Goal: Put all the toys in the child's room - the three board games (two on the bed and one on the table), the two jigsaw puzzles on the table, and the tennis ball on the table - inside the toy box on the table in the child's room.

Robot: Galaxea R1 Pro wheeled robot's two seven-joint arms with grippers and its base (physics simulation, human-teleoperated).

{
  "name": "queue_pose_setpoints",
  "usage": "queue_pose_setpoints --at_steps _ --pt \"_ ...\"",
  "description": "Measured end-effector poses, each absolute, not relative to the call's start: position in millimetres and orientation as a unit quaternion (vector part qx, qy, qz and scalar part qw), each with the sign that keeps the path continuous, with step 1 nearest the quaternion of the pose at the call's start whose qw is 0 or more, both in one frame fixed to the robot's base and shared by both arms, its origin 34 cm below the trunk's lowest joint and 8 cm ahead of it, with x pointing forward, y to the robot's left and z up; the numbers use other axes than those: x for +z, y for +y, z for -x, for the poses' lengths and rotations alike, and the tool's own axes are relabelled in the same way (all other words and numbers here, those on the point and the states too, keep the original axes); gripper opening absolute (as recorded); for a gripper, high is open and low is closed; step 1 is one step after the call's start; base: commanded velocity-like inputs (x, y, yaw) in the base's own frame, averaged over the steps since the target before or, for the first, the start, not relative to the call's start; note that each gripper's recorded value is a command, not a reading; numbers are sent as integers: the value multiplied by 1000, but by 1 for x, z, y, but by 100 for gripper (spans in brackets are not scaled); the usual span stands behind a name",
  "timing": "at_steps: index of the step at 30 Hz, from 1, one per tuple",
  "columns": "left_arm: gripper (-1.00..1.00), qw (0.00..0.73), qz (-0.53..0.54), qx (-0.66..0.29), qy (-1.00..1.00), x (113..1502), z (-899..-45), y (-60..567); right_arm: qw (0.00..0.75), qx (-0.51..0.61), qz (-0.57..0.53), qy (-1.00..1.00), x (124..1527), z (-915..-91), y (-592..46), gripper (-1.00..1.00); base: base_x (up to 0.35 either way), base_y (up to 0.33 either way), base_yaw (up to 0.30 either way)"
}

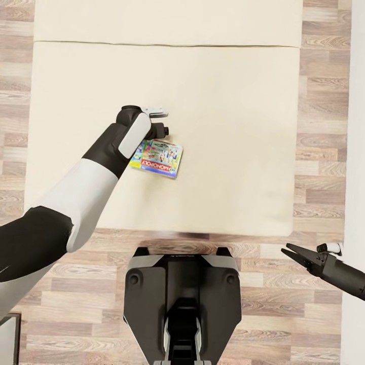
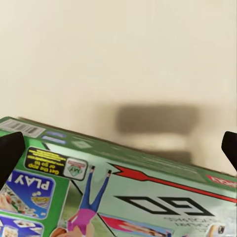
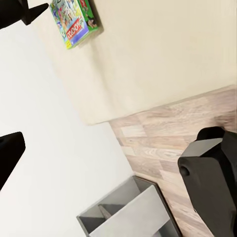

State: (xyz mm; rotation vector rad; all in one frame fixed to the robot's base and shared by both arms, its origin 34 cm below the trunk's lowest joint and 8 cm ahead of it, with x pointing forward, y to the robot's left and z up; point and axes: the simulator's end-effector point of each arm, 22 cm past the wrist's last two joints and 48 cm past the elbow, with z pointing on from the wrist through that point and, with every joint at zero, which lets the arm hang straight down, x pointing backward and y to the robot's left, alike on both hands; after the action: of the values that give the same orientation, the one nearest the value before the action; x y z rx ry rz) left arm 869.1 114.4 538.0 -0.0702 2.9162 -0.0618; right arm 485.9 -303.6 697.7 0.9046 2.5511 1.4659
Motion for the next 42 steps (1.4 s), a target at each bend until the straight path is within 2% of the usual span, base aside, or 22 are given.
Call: queue_pose_setpoints --at_steps 42 --pt "100 106 9 -24 994 534 -879 109 19 471 -304 828 685 -475 -302 100 0 0 0"
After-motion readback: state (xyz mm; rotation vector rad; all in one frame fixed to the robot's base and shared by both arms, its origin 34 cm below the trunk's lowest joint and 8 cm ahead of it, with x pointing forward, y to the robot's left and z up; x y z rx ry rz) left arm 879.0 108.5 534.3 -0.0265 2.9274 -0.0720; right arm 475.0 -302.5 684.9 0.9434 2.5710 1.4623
